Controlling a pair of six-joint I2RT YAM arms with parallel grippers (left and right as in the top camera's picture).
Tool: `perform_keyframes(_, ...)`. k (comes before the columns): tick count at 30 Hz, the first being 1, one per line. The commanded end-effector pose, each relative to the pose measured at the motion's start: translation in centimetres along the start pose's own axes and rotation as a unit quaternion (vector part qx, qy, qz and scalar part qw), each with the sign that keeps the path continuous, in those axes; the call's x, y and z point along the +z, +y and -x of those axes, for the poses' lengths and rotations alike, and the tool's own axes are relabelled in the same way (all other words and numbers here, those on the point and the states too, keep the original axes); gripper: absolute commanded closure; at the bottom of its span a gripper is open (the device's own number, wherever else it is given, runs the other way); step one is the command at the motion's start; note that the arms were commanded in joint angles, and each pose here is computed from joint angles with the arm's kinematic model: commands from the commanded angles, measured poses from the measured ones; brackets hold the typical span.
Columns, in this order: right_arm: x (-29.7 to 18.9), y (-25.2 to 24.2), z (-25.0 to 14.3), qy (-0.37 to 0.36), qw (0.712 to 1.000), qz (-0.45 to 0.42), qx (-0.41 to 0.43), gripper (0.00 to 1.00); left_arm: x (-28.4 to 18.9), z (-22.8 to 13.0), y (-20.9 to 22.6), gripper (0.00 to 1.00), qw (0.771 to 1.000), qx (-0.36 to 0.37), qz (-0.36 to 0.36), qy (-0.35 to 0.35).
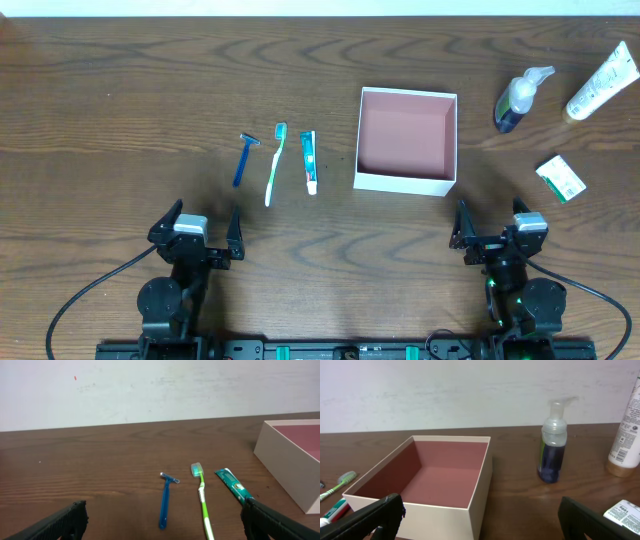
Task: Pack container
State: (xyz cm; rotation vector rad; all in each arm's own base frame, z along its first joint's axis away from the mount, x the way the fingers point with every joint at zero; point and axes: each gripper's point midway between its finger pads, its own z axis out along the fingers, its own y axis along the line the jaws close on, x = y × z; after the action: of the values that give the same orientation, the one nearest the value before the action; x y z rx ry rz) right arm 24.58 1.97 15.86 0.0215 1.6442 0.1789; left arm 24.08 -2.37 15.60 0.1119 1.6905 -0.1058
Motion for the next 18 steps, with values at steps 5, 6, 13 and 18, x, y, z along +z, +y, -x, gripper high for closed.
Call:
perform_keyframes(5,0.0,-0.1,0.0,-0.003,1.0,-0.001,-0.005,0.01,0.2,-1.6,0.0,0.02,1.0,-0.003,-0.001,0.018)
perform_keyframes(6,0.0,-0.1,0.0,-0.003,1.0,-0.001,-0.005,0.01,0.2,-1.6,0.0,0.02,1.0,-0.003,-0.001,0.018)
perform_keyframes(13,-0.1,0.5,0.7,-0.015,1.0,0.016,0.018,0.01,0.2,-1.6,0.0,0.02,1.0,-0.003,-0.001,0.018)
perform_keyframes(18,-0.5,3.2,2.7,-0.05,0.994,0.092,0.024,0.01,0.2,-1.6,0.0,0.02,1.0,-0.003,-0.001,0.018)
